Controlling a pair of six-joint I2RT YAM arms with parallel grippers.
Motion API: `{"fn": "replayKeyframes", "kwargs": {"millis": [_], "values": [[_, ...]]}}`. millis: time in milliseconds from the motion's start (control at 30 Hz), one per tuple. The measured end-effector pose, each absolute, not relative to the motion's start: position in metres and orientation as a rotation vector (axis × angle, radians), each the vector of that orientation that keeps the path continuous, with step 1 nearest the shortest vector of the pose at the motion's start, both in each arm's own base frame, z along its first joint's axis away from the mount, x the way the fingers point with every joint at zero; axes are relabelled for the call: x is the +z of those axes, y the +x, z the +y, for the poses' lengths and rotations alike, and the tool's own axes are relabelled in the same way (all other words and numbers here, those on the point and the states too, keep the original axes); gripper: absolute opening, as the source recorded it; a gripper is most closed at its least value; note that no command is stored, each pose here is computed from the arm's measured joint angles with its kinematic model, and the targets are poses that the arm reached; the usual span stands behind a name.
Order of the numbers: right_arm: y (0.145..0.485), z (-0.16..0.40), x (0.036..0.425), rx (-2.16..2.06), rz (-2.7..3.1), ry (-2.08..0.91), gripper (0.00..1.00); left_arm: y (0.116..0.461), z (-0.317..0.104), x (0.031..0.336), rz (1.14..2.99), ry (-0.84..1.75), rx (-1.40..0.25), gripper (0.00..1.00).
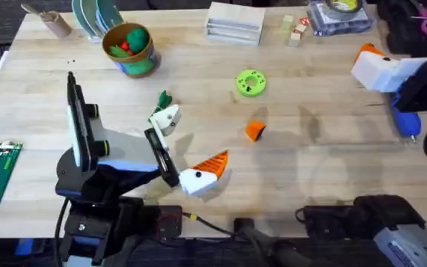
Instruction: Pick up the gripper from the table and insert it into the empty holder that is missing its gripper. Then pick up a screw, insert it into the mounting hole, and use the screwdriver to tighten it. Finally, clean up the table by picking up the vegetable and placing it into the bucket.
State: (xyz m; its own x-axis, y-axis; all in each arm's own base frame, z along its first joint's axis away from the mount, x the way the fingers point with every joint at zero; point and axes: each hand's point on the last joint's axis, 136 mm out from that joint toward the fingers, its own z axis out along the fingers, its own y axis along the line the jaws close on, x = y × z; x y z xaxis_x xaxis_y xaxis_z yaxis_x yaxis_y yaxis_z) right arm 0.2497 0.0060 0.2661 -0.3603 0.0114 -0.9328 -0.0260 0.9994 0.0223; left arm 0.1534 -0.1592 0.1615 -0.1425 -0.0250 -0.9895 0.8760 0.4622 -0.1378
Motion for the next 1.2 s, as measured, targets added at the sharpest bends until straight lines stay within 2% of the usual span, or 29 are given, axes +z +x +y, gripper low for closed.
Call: {"fn": "replayKeyframes", "kwargs": {"millis": [233,400,567,633,833,1200], "values": [[0.249,0.022,0.263,0.184,1.96,0.013,0.994,0.148,-0.162,0.161,1.508,0.802,-0.969,0.993],[0.247,0.05,0.224,0.336,2.166,-0.062,0.994,0.147,-0.162,0.161,1.506,0.806,-0.972,0.993],[0.231,0.083,0.193,0.385,2.409,-0.265,0.994,0.147,-0.162,0.161,1.506,0.806,-0.972,0.993],[0.223,0.112,0.186,0.372,2.475,-0.487,0.994,0.147,-0.162,0.161,1.506,0.806,-0.972,0.993],[0.208,0.156,0.161,0.387,2.53,-0.774,0.993,0.147,-0.162,0.161,1.506,0.806,-0.972,0.993],[0.211,0.182,0.104,0.352,2.695,-0.909,0.99,0.147,-0.162,0.161,1.506,0.806,-0.972,0.993]]}}
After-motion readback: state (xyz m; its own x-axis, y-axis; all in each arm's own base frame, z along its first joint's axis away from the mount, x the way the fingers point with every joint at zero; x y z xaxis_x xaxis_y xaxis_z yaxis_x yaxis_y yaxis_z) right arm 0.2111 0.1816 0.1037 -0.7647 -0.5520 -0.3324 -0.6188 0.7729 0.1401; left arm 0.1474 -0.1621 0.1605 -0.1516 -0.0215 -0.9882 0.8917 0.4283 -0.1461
